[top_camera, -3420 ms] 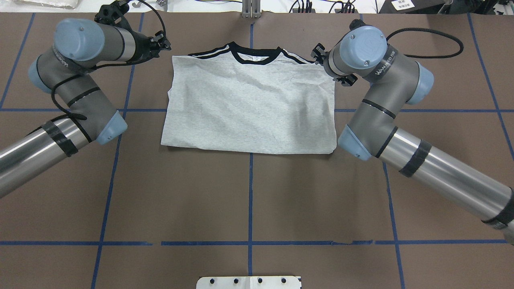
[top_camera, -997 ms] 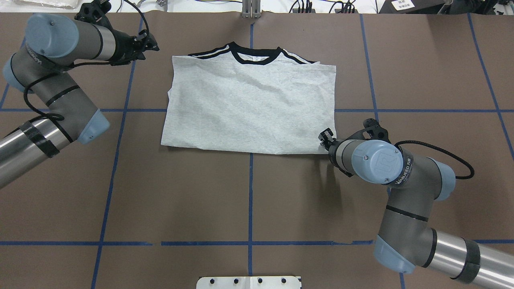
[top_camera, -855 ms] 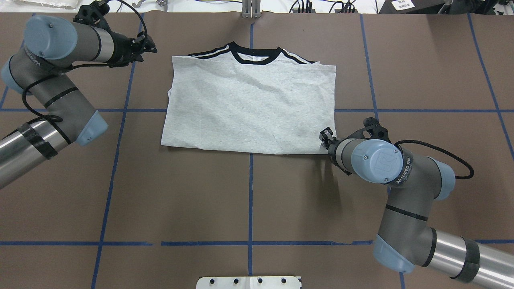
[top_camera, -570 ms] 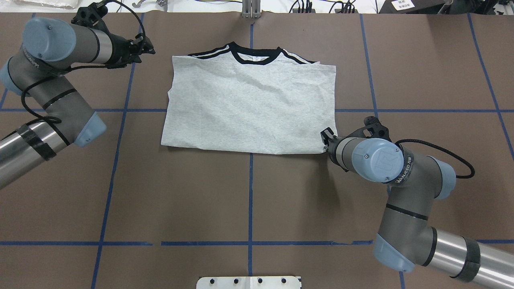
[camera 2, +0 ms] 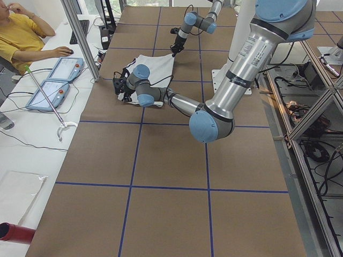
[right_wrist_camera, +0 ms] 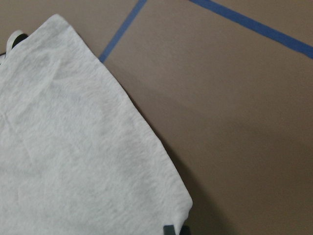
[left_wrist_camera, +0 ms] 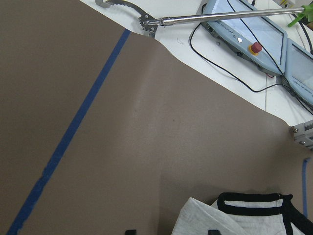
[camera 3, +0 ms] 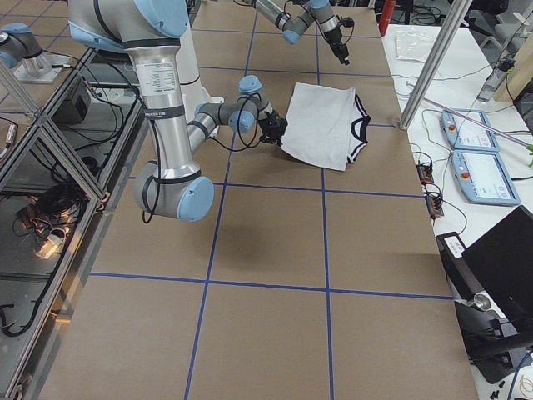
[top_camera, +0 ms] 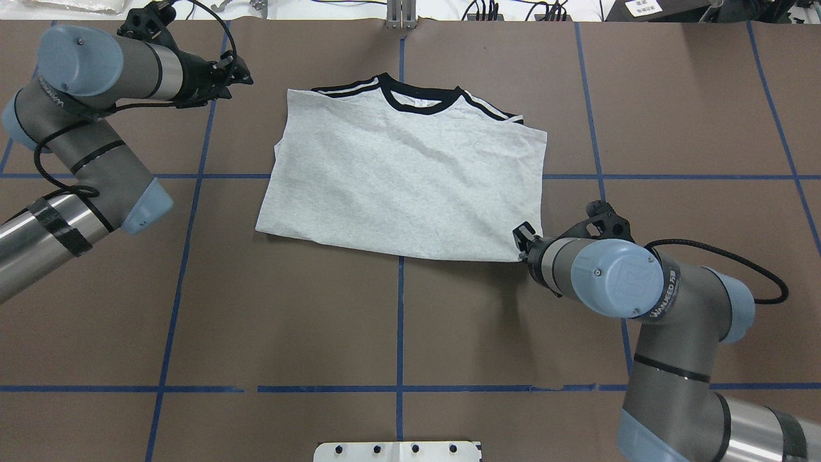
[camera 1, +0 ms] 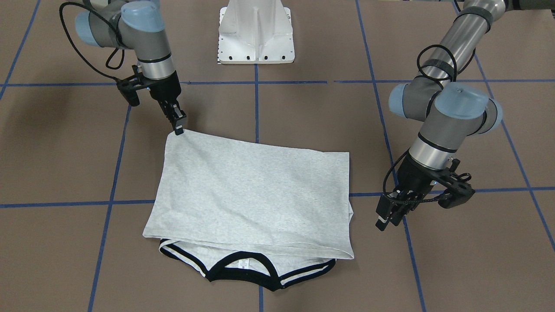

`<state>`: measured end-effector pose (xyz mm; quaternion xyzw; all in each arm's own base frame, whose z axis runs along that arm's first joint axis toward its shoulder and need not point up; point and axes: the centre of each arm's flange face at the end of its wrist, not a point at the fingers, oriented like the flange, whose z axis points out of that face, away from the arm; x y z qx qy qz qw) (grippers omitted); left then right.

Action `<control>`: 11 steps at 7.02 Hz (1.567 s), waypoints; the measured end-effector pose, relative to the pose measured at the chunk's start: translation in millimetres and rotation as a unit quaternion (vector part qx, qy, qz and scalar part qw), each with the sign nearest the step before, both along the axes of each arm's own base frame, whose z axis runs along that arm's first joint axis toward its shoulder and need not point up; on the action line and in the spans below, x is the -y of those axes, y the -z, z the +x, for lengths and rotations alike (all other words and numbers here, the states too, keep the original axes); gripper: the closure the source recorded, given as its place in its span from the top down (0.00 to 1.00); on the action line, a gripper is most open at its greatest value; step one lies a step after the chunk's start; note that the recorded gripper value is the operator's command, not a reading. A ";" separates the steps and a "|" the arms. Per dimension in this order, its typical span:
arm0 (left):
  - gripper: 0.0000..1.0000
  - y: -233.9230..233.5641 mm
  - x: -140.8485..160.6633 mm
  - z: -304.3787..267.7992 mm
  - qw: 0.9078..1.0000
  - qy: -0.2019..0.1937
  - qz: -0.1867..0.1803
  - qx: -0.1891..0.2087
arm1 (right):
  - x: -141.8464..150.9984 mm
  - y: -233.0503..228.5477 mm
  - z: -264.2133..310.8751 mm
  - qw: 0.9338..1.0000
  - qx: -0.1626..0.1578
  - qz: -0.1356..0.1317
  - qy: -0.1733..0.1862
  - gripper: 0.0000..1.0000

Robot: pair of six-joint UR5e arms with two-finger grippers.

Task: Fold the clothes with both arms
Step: 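Drag the shirt corner toward the robot with the right gripper, rotating the shirt, then straighten the shirt with the right gripper while the left gripper moves to its far edge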

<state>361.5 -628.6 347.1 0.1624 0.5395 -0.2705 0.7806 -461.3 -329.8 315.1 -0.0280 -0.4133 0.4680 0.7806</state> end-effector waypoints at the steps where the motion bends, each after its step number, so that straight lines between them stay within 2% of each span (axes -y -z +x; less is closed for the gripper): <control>1: 0.62 18.0 -9.1 -0.2 1.000 -0.004 0.010 -0.013 | -44.3 20.4 0.4 0.999 -0.014 -0.018 0.038 0.00; 2: 0.73 37.0 -23.1 3.9 0.999 -0.017 0.008 -0.035 | -92.1 34.2 -2.6 0.995 -0.022 -0.045 0.091 0.00; 3: 0.81 57.4 -44.6 13.4 0.997 -0.044 -0.006 -0.065 | -137.1 42.6 -6.1 0.985 -0.021 -0.075 0.153 0.00; 4: 0.85 73.0 -68.1 21.0 0.994 -0.070 -0.017 -0.084 | -176.9 47.1 -1.4 0.972 -0.016 -0.101 0.211 0.96; 5: 0.85 78.5 -94.8 27.0 0.991 -0.090 -0.029 -0.091 | -209.6 47.3 8.0 0.960 -0.014 -0.120 0.254 1.00; 6: 0.85 81.1 -121.6 33.6 0.989 -0.104 -0.056 -0.087 | -227.6 46.9 12.2 0.954 -0.015 -0.131 0.271 1.00; 7: 0.84 87.1 -146.5 43.9 0.986 -0.113 -0.098 -0.073 | -228.4 45.3 13.0 0.954 -0.016 -0.135 0.266 1.00; 8: 0.84 93.4 -173.1 59.2 0.982 -0.122 -0.136 -0.056 | -214.7 43.9 13.5 0.961 -0.016 -0.128 0.245 1.00; 9: 0.84 88.5 -202.0 78.0 0.977 -0.127 -0.169 -0.039 | -188.5 43.3 15.9 0.969 -0.014 -0.120 0.214 1.00; 11: 0.84 59.6 -248.2 112.3 0.972 -0.122 -0.202 -0.008 | -115.3 55.3 30.8 0.984 0.002 -0.099 0.146 1.00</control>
